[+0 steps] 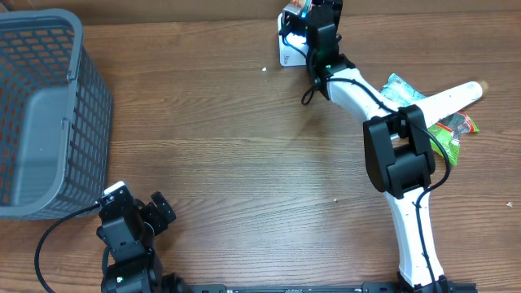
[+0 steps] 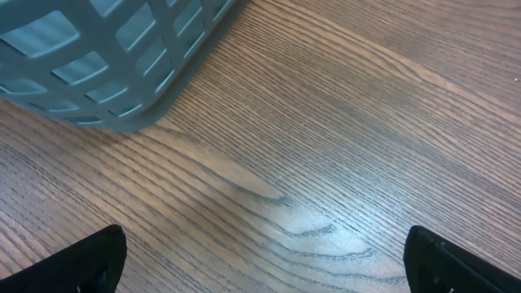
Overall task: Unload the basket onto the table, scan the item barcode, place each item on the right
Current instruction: 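Hold the cup noodle's barcode in front of the scanner window, then carry the cup noodle right and drop it near the front right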
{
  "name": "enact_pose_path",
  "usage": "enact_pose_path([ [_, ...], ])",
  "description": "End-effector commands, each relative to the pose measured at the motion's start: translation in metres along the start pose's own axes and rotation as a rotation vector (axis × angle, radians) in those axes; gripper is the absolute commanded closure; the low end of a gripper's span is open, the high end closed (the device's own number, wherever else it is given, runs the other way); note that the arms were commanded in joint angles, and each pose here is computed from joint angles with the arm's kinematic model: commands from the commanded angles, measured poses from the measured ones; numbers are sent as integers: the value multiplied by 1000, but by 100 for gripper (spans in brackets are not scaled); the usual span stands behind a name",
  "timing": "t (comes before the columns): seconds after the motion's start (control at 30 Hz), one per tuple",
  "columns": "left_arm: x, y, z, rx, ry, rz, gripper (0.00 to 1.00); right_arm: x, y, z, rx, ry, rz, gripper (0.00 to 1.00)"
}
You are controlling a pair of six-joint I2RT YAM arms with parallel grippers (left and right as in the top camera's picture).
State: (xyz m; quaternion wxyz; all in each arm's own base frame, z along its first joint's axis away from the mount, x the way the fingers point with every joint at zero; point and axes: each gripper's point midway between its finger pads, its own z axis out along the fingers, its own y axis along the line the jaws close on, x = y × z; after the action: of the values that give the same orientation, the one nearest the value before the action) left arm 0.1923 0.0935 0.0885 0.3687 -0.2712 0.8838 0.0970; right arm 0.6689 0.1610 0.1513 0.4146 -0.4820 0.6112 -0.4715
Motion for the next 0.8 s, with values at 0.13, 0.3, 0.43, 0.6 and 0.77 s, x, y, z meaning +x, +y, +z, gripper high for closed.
enact_pose_path([
  [0.13, -8, -3, -4, 15, -24, -8, 0, -11, -79, -51, -26, -40, 297, 19],
  [0.3, -8, -3, -4, 15, -24, -8, 0, -1, -113, -112, -216, -79, 548, 19],
  [0.43, -8, -3, -4, 15, -24, -8, 0, 12, -124, -169, -434, -76, 869, 18],
  [0.6, -8, -3, -4, 15, -24, -8, 0, 67, -95, -219, -705, 186, 1196, 18],
  [0.77, -8, -3, -4, 15, -24, -8, 1, 146, -50, -231, -795, 536, 1294, 14],
])
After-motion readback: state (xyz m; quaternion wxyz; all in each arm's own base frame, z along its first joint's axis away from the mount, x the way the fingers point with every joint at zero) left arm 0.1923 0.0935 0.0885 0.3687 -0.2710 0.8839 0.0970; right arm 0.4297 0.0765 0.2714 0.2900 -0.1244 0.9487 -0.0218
